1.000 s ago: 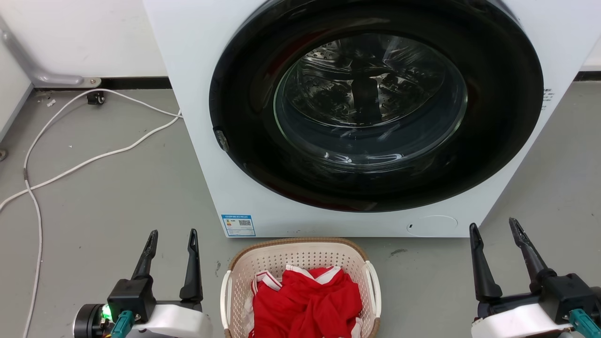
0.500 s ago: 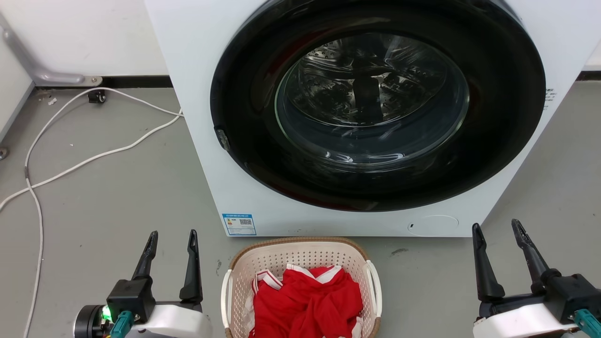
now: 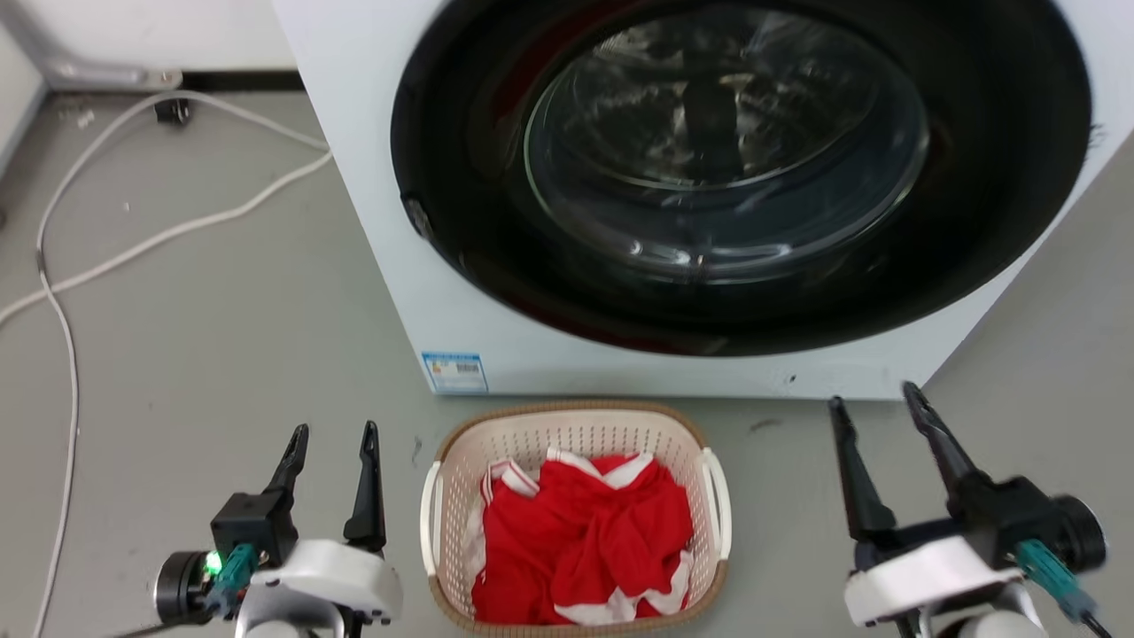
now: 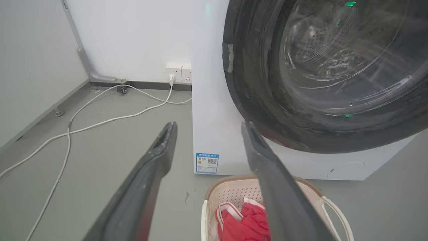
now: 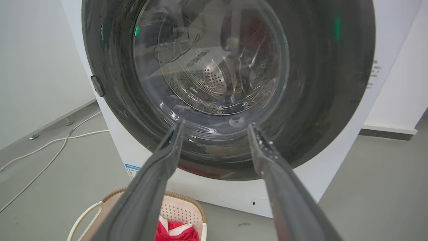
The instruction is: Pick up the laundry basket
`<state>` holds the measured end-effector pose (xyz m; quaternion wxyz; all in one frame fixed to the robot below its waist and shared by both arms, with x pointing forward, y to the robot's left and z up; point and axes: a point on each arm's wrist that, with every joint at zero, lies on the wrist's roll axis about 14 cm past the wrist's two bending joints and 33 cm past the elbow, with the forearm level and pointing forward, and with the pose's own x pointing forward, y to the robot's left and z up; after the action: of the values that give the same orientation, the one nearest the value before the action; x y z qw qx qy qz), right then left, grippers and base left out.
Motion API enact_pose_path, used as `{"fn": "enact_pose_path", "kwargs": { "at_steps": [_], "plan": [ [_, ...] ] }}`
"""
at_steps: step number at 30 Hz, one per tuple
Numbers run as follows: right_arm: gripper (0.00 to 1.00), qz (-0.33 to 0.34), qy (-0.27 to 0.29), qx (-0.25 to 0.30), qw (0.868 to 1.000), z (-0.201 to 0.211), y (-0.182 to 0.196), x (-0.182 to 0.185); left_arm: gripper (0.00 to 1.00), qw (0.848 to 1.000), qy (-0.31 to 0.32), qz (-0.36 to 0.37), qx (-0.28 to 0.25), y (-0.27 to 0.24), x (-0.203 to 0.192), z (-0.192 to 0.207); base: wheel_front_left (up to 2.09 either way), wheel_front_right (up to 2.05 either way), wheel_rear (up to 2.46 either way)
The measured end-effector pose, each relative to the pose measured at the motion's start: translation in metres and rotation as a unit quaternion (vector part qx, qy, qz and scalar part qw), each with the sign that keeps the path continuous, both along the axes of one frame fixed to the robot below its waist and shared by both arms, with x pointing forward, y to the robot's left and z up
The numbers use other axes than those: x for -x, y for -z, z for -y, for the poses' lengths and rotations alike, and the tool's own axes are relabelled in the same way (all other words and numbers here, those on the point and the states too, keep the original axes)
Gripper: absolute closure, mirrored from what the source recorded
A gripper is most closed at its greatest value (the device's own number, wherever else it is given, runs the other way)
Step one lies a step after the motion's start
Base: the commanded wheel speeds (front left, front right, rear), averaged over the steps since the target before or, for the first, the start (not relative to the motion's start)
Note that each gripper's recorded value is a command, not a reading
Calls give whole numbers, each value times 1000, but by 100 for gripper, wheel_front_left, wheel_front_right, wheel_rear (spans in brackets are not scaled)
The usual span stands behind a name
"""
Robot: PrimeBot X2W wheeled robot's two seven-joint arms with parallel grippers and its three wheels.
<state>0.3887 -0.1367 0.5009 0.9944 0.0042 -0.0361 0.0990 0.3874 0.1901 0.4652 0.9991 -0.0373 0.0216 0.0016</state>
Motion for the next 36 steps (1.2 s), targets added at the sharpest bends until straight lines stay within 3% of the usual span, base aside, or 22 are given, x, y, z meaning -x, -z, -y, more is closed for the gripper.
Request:
{"fn": "enact_pose_path", "kwargs": {
  "at_steps": [15, 36],
  "plan": [
    [0, -127, -35, 34, 991, -21, 101, -55, 0, 990, 20, -142, -1, 100, -44, 0, 0, 0, 0],
    [0, -304, -91, 75, 945, -41, 260, -71, 0, 941, 52, -335, -10, 250, -52, 8, 0, 0, 0]
  ]
}}
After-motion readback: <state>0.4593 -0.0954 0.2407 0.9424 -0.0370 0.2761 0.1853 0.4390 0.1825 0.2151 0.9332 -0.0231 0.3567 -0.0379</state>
